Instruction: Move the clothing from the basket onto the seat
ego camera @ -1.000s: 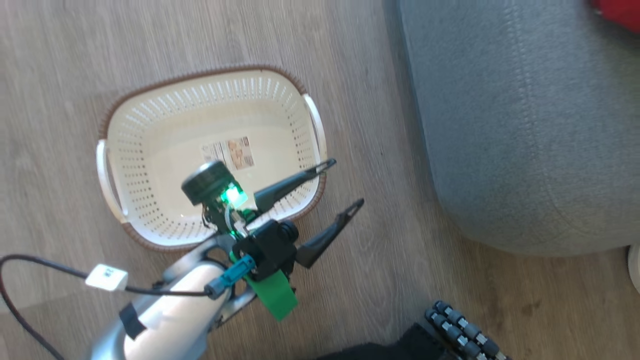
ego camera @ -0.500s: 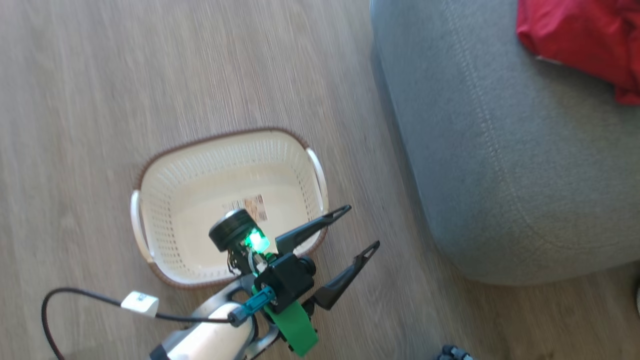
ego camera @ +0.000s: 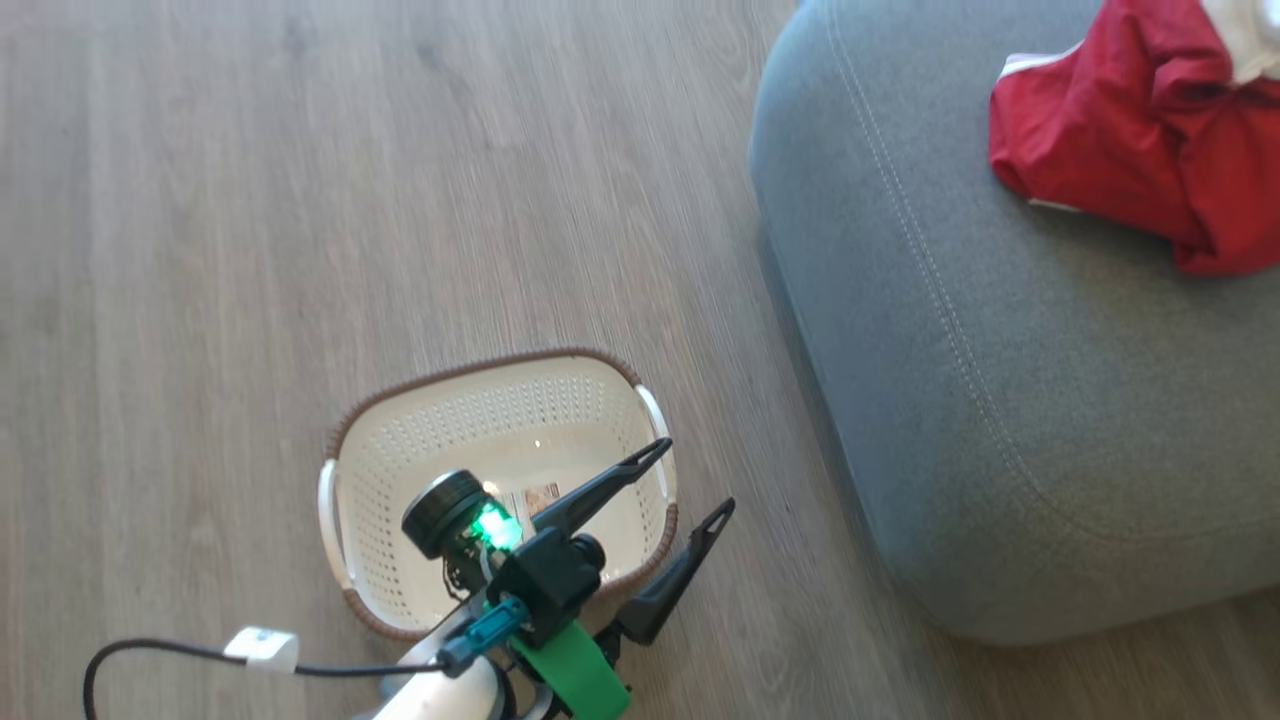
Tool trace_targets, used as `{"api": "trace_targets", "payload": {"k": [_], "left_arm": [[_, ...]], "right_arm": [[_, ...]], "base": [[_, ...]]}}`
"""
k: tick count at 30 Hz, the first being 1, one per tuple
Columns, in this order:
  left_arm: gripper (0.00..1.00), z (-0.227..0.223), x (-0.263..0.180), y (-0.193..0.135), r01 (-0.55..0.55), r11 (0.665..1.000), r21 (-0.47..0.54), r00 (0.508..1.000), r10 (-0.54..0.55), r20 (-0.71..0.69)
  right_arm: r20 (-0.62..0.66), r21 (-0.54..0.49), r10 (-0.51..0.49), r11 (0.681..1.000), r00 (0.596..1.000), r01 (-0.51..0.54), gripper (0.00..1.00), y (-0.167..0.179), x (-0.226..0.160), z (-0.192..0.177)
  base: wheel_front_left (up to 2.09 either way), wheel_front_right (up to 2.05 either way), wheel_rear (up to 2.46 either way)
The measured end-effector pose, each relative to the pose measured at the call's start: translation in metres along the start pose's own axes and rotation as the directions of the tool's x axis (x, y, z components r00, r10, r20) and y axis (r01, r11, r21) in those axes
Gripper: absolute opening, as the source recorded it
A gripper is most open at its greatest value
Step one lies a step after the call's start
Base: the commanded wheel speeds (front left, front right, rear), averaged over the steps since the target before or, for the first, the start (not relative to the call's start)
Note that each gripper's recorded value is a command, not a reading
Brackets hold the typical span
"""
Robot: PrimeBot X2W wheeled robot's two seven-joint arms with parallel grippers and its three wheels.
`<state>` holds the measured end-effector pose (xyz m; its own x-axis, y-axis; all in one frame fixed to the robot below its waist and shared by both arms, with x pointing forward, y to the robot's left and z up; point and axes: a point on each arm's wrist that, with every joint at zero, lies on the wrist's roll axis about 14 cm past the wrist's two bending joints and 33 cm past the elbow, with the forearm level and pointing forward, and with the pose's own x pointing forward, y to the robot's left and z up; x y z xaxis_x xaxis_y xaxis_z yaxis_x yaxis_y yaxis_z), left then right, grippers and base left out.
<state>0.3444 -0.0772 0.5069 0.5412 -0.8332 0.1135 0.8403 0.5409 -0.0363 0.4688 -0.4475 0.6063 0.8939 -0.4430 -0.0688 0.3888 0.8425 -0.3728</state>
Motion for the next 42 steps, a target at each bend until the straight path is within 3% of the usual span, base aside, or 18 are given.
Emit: {"api": "trace_targets", "payload": {"k": [4, 8, 14, 19, 24, 29, 34, 38, 42], "left_arm": [[1.0, 0.014, -0.009, 0.008, -0.067, 0.998, -0.004, 0.997, 0.067, 0.028], [1.0, 0.022, -0.02, 0.022, -0.14, 0.99, 0.007, 0.989, 0.14, 0.043], [1.0, 0.035, -0.037, 0.044, -0.251, 0.968, 0.015, 0.965, 0.249, 0.076], [1.0, 0.049, -0.055, 0.068, -0.355, 0.934, 0.026, 0.93, 0.35, 0.114], [1.0, 0.05, -0.084, 0.089, -0.473, 0.881, 0.003, 0.876, 0.469, 0.116], [1.0, 0.052, -0.125, 0.124, -0.627, 0.779, -0.007, 0.773, 0.623, 0.122], [1.0, 0.047, -0.167, 0.144, -0.733, 0.68, -0.007, 0.676, 0.729, 0.102], [1.0, 0.047, -0.182, 0.148, -0.773, 0.634, -0.016, 0.63, 0.77, 0.103], [1.0, 0.045, -0.189, 0.148, -0.792, 0.61, -0.018, 0.606, 0.789, 0.098]], "right_arm": [[0.182, 0.015, 0.043, 0.999, 0.982, -0.047, 1.0, 0.023, -0.005, 0.051], [0.418, 0.057, 0.093, 0.99, 0.904, -0.128, 1.0, 0.057, -0.028, 0.105], [0.515, 0.1, 0.199, 0.952, 0.834, -0.289, 1.0, 0.099, -0.079, 0.086], [0.592, 0.117, 0.245, 0.916, 0.768, -0.383, 1.0, 0.129, -0.107, 0.099], [0.61, 0.185, 0.283, 0.857, 0.74, -0.481, 1.0, 0.168, -0.132, 0.096], [0.567, 0.231, 0.356, 0.797, 0.743, -0.558, 1.0, 0.21, -0.152, 0.073], [0.564, 0.239, 0.413, 0.747, 0.715, -0.62, 1.0, 0.242, -0.175, 0.07], [0.503, 0.267, 0.455, 0.727, 0.735, -0.633, 1.0, 0.258, -0.186, 0.045], [0.439, 0.283, 0.493, 0.717, 0.751, -0.637, 1.0, 0.269, -0.196, 0.02]], "base": [[0.0, 0.0, 0.0], [0.0, 0.0, 0.0], [0.0, 0.0, 0.0], [0.0, 0.0, 0.0], [0.0, 0.0, 0.0], [0.0, 0.0, 0.0], [0.0, 0.0, 0.0], [0.0, 0.0, 0.0], [0.0, 0.0, 0.0]]}}
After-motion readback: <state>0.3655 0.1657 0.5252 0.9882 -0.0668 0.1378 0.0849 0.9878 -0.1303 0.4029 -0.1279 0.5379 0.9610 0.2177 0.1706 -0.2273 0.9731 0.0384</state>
